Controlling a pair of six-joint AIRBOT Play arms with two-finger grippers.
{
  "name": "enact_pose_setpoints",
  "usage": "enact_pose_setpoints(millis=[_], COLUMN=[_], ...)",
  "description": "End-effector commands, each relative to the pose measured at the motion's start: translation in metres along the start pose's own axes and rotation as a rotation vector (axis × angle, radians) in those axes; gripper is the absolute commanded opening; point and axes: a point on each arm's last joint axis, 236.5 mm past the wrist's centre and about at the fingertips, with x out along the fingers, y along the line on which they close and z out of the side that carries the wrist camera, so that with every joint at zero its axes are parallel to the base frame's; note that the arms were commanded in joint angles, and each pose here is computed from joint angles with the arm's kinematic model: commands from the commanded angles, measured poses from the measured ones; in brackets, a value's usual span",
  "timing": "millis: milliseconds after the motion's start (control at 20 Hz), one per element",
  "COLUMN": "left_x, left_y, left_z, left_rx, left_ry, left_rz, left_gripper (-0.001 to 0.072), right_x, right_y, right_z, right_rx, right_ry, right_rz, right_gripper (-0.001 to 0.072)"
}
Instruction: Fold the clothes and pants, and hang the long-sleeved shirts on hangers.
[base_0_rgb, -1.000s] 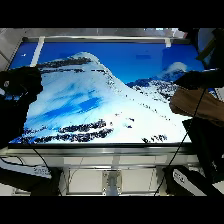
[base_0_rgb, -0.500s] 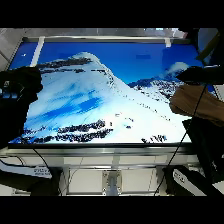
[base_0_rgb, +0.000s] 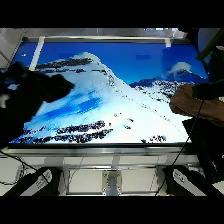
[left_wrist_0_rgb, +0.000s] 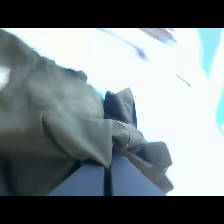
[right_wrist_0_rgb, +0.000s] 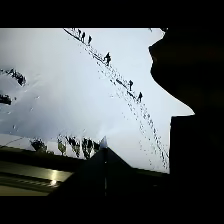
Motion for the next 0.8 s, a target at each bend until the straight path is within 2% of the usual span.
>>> enact_pose_setpoints(millis=[0, 200, 400, 450, 500, 550, 600, 750], left_x=[-0.017, 0.011, 0.055, 0.067, 0.075, 0.079, 0.081, 0.077], left_y=[-0.119, -0.221, -0.284, -0.292, -0.295, -0.296, -0.295, -0.264], left_z=[-0.066, -0.203, -0.349, -0.37, -0.382, -0.38, -0.363, -0.261], left_rx=[0.202, 0.378, 0.527, 0.539, 0.546, 0.545, 0.529, 0.453], left_ry=[0.128, 0.413, 0.585, 0.59, 0.595, 0.597, 0.584, 0.495], left_rz=[-0.239, -0.412, -0.488, -0.495, -0.494, -0.49, -0.482, -0.417], left_gripper=[0.0023, 0.0023, 0.0023, 0.0064, 0.0311, 0.0632, 0.0715, 0.0718], right_x=[-0.002, -0.001, -0.002, -0.002, -0.002, -0.002, -0.001, 0.007], right_y=[-0.026, -0.025, -0.026, -0.026, -0.026, -0.026, -0.026, -0.005], right_z=[-0.006, 0.007, 0.013, 0.013, 0.013, 0.013, 0.015, 0.027], right_rx=[-0.014, -0.018, -0.019, -0.019, -0.019, -0.019, -0.019, -0.019], right_ry=[0.026, -0.027, -0.052, -0.052, -0.053, -0.055, -0.062, -0.088], right_rz=[-0.109, -0.104, -0.108, -0.108, -0.108, -0.108, -0.108, -0.01], right_gripper=[0.0003, 0.0003, 0.0002, 0.0003, 0.0003, 0.0003, 0.0004, 0.002])
